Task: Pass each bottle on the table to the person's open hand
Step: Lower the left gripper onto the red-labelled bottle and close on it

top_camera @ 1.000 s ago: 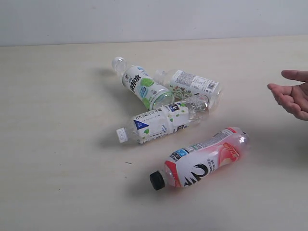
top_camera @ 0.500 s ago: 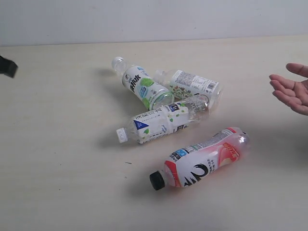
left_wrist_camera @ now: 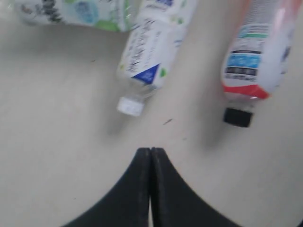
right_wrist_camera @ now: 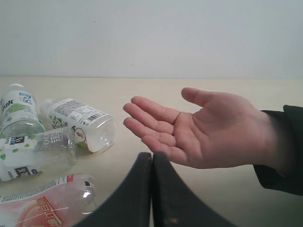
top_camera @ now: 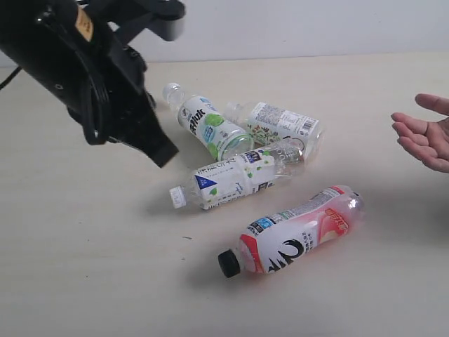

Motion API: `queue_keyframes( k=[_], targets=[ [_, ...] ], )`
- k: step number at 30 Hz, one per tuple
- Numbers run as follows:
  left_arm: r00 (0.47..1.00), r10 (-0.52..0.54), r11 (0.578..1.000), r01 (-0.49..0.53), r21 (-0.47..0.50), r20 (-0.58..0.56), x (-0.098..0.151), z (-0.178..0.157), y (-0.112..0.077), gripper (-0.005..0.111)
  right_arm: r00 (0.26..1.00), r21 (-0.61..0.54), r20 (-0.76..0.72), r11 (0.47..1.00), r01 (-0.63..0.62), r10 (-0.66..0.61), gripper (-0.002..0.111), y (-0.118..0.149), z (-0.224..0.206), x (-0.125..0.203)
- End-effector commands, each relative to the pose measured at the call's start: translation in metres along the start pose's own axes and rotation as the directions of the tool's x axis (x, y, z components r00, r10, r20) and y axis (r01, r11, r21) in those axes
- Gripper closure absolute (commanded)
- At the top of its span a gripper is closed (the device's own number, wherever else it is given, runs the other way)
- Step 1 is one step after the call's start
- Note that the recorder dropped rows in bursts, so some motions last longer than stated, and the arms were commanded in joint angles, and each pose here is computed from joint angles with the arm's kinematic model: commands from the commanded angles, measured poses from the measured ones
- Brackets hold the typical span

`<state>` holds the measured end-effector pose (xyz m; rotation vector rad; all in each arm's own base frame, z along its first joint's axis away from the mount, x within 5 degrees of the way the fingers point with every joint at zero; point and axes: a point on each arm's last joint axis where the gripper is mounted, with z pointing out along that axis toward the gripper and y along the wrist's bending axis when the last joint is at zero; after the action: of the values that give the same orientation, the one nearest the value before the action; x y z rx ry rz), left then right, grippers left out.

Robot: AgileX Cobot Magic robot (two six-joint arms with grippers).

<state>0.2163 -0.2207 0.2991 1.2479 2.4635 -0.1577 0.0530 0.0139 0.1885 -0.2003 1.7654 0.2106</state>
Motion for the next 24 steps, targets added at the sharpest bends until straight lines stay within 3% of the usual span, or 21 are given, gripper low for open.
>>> queue_keyframes(
  k=[1,5,9,13,20,24],
  targets=[
    [0.991,0.136,0.989,-0.135,0.052,-0.013,-0.016,-0.004,-0.038,0.106,1.000,0.007,0.006,1.000,-0.002,0.002,0.108,0.000,0.000,0.001],
    [0.964,0.256,0.963,-0.249,0.100,-0.073,-0.028,0.005,-0.071,0.097,1.000,0.007,0.006,1.000,-0.002,0.002,0.108,0.000,0.000,0.001],
    [0.951,0.299,0.950,-0.289,0.118,-0.075,-0.046,0.021,-0.090,0.085,1.000,0.007,0.006,1.000,-0.002,0.002,0.108,0.000,0.000,0.001],
    [0.946,0.310,0.946,-0.298,0.125,-0.092,-0.064,0.044,-0.099,0.068,1.000,0.007,0.006,1.000,-0.002,0.002,0.108,0.000,0.000,0.001],
    [0.920,0.376,0.922,-0.361,0.138,-0.106,-0.085,0.087,-0.108,0.025,1.000,0.007,0.006,1.000,-0.002,0.002,0.108,0.000,0.000,0.001],
    [0.915,0.385,0.919,-0.368,0.144,-0.122,-0.091,0.114,-0.112,0.020,1.000,0.006,0.013,1.000,-0.002,0.002,0.108,0.000,0.000,0.000]
  ],
)
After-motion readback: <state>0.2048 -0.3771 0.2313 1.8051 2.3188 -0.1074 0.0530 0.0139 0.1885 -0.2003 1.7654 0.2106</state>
